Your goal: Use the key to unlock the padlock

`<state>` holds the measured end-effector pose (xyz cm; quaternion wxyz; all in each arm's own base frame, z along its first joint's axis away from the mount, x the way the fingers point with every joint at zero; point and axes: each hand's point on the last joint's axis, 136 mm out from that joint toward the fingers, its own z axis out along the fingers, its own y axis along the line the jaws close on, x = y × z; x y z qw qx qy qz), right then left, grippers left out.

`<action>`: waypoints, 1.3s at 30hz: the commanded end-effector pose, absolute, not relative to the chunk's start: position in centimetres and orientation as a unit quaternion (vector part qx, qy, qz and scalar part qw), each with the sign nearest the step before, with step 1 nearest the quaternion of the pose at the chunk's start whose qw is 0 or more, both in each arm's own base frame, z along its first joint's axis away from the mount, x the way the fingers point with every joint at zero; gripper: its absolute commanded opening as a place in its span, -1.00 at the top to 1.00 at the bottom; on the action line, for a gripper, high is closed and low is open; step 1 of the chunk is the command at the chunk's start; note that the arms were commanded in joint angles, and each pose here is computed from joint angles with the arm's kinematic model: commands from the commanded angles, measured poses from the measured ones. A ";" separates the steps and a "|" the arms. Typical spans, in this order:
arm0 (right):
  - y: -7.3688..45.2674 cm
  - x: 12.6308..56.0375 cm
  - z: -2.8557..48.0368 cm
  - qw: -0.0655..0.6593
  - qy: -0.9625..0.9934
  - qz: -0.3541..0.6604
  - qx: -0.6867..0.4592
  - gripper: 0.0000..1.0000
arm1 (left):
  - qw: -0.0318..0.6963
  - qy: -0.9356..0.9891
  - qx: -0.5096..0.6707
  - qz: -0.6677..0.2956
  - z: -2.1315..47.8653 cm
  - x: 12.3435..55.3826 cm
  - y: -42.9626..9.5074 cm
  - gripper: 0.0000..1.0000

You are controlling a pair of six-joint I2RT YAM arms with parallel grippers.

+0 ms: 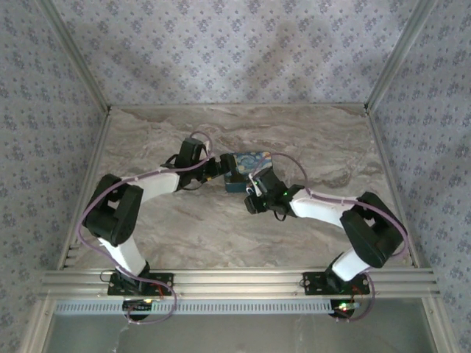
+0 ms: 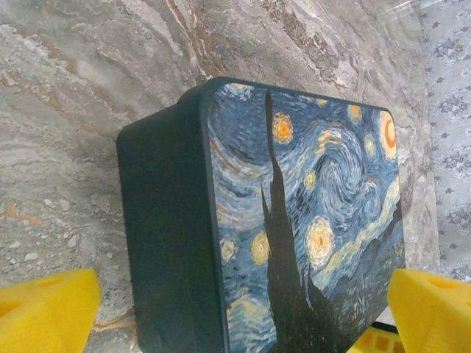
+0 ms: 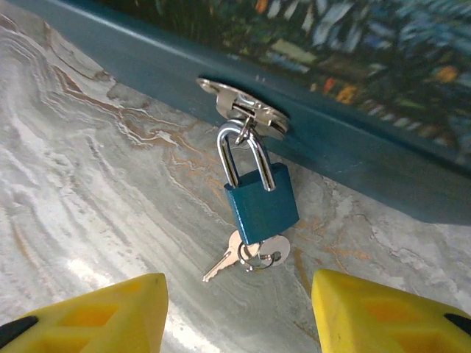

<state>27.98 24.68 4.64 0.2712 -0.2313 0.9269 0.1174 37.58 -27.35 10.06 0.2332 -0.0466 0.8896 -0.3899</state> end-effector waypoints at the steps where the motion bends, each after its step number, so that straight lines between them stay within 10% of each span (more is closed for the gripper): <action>1: 25.0 29.6 5.0 0.299 0.923 0.085 -0.228 -0.11 | 0.241 0.882 -0.043 -0.403 11.3 38.5 -28.3 -0.99; 15: 25.4 30.4 2.0 0.276 0.929 0.042 -0.244 0.22 | 0.236 0.884 -0.046 -0.402 11.0 38.6 -28.4 -0.99; 26: 26.3 29.1 2.3 0.262 0.917 0.033 -0.299 1.00 | 0.237 0.885 -0.051 -0.397 10.5 39.6 -28.0 -0.99; 39: 26.9 28.1 4.8 0.267 0.864 -0.018 -0.426 1.00 | 0.222 0.878 -0.056 -0.421 10.5 39.9 -28.7 -0.99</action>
